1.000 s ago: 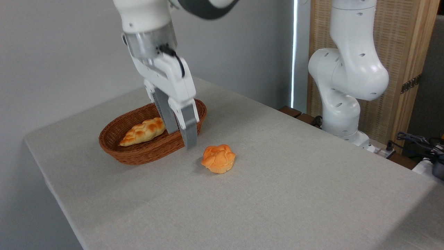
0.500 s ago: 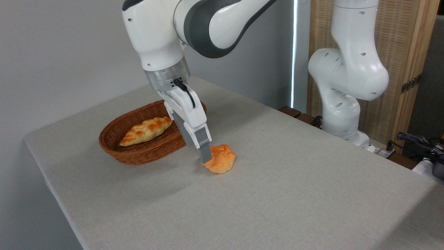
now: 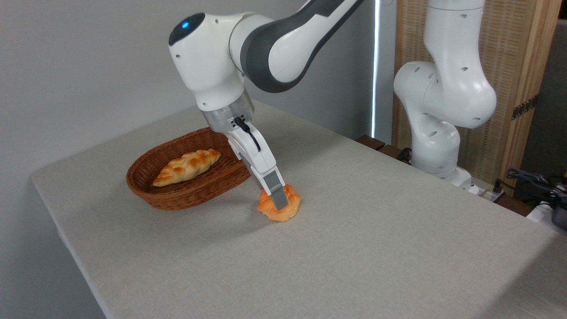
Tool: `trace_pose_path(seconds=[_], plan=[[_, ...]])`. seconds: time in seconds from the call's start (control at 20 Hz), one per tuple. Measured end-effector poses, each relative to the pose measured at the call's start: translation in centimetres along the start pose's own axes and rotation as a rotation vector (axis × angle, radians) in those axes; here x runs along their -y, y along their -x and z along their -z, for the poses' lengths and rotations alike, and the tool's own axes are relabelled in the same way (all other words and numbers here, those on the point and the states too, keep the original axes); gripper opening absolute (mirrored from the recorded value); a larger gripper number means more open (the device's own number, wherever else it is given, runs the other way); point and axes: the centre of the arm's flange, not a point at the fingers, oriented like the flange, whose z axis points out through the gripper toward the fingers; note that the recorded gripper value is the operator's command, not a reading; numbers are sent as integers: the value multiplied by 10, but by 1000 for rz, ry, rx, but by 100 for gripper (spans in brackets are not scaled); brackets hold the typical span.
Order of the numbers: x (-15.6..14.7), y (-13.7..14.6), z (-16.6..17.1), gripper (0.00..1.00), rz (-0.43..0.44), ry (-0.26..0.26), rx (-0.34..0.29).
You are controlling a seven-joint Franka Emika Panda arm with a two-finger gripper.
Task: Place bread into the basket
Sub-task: 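Lower the gripper around the orange bun and close on it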
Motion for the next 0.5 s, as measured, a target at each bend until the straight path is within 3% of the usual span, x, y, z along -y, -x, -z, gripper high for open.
trace_pose_path(seconds=[0.25, 0.3, 0.4, 0.5], plan=[[-9, -4, -14, 97, -17, 16, 24], [-9, -3, -15, 88, -16, 18, 26], [-9, -3, -18, 62, -16, 22, 31], [-9, -3, -19, 54, -16, 23, 32]])
